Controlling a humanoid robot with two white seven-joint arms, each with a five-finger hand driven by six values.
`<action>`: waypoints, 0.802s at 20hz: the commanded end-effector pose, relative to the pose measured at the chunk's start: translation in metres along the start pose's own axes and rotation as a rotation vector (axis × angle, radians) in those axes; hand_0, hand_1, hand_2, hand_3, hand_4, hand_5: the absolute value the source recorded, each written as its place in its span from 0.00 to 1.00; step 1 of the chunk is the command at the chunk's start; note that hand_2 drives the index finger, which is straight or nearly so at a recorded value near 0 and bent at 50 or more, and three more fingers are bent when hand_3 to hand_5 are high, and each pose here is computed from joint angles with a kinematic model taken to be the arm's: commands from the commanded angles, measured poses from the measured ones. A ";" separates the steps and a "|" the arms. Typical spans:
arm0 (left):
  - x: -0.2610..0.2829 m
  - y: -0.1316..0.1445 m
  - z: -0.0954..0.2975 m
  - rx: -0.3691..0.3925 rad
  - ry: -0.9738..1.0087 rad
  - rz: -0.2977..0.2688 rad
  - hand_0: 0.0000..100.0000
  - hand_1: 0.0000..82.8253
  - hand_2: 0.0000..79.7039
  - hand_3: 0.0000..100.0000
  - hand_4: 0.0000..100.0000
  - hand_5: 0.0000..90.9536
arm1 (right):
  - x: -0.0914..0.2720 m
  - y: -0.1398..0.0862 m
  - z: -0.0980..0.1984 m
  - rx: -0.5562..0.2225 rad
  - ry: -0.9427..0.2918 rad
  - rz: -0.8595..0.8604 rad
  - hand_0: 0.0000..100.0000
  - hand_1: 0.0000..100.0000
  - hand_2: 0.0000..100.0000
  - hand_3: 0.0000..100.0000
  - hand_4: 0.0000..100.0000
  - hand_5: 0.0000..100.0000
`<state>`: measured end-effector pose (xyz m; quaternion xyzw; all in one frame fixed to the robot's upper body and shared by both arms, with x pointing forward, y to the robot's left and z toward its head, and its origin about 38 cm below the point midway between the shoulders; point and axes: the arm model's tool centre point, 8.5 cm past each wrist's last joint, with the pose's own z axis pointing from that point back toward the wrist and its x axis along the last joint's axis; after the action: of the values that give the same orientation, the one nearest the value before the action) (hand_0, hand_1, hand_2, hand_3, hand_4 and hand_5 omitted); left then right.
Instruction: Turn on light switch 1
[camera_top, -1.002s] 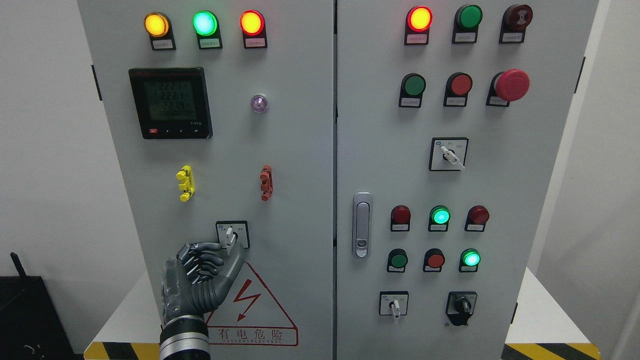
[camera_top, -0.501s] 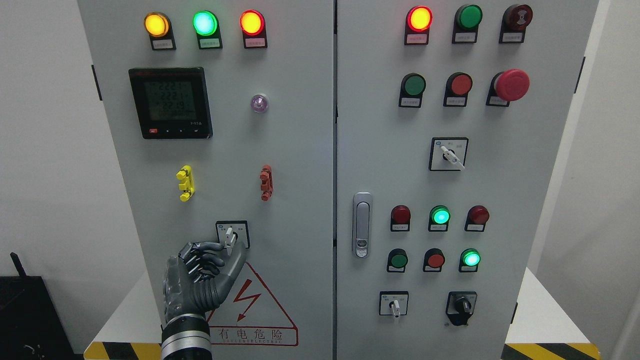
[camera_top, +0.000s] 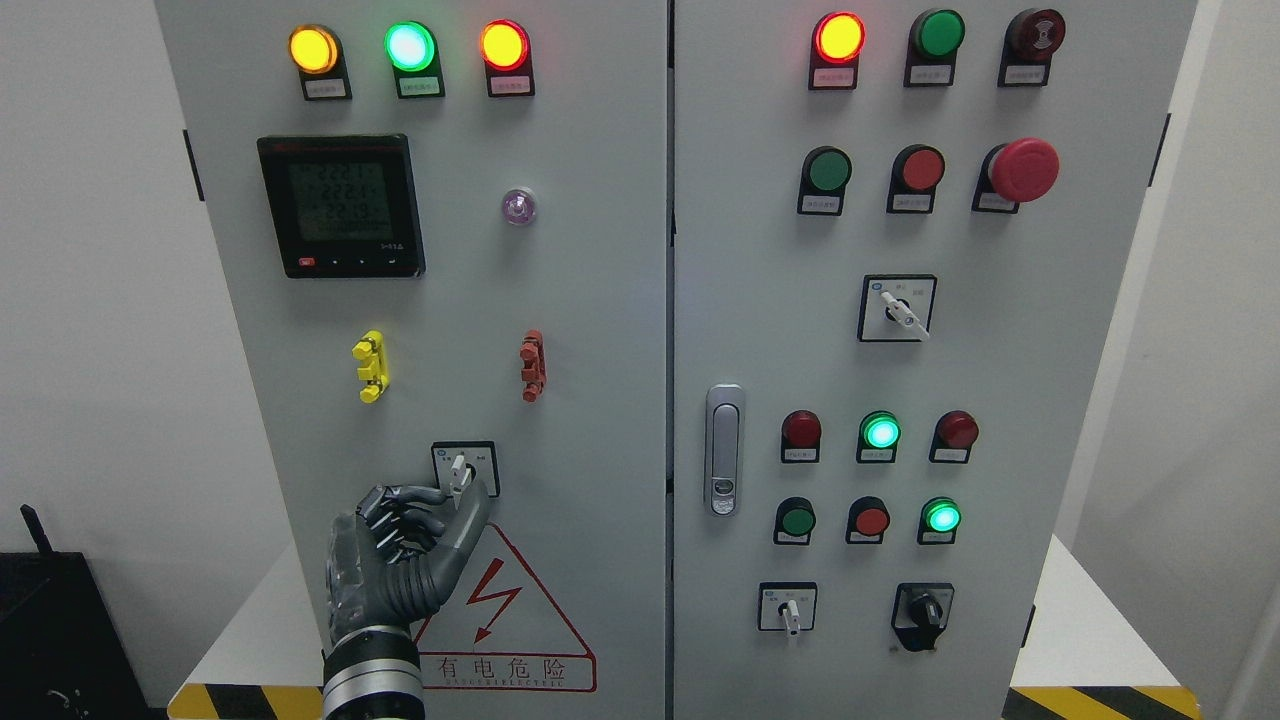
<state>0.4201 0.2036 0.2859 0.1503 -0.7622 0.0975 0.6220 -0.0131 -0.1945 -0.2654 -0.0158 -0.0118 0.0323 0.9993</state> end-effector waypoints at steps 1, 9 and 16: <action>0.001 -0.001 0.000 -0.002 -0.001 0.000 0.10 0.88 0.73 0.84 0.84 0.82 | 0.000 0.000 0.000 0.001 0.003 -0.024 0.00 0.00 0.00 0.00 0.00 0.00; 0.002 -0.003 0.000 -0.007 -0.003 -0.002 0.11 0.86 0.74 0.86 0.85 0.83 | 0.000 0.000 0.000 0.001 0.003 -0.024 0.00 0.00 0.00 0.00 0.00 0.00; 0.004 -0.003 -0.001 -0.002 -0.007 -0.009 0.11 0.84 0.74 0.87 0.85 0.83 | 0.000 0.000 0.000 0.001 0.003 -0.024 0.00 0.00 0.00 0.00 0.00 0.00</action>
<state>0.4209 0.2015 0.2884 0.1516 -0.7631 0.0949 0.6210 -0.0132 -0.1945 -0.2654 -0.0158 -0.0116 0.0323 0.9993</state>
